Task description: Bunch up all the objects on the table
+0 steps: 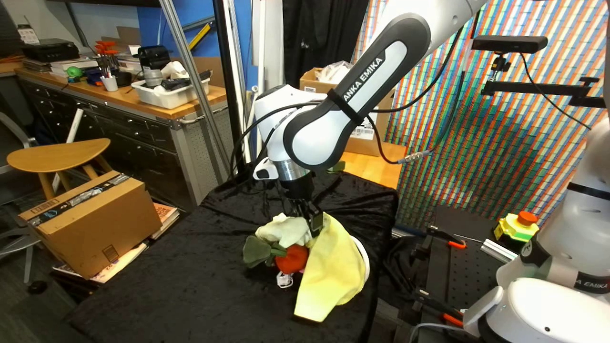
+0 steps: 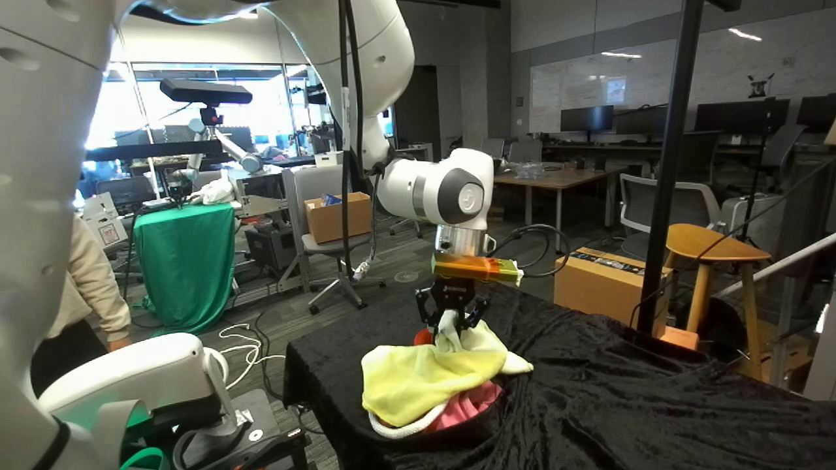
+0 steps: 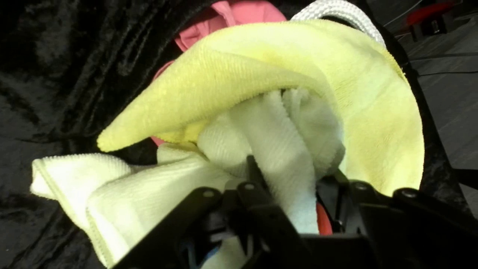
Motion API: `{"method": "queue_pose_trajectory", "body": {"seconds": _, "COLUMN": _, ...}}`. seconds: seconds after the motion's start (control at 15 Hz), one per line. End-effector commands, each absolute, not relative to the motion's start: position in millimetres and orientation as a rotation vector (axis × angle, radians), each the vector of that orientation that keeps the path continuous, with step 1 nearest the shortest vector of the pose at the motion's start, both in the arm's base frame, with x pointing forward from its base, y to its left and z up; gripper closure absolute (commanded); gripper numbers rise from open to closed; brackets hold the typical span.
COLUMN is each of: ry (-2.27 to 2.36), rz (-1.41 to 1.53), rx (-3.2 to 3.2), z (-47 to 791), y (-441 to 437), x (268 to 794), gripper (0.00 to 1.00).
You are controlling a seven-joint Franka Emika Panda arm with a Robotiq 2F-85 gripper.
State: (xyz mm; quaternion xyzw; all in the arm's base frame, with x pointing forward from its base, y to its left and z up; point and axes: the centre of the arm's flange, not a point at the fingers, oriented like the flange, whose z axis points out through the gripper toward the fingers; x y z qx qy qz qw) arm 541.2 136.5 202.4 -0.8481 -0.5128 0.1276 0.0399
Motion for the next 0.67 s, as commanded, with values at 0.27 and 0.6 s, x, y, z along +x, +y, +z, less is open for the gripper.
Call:
{"method": "queue_pose_trajectory", "body": {"seconds": 0.27, "ry": -1.308, "rz": 0.392, "rx": -2.712, "z": 240, "y": 125, "x": 542, "gripper": 0.00}}
{"method": "queue_pose_trajectory", "body": {"seconds": 0.6, "ry": -0.915, "rz": 0.358, "rx": -2.855, "z": 305, "y": 125, "x": 532, "gripper": 0.00}}
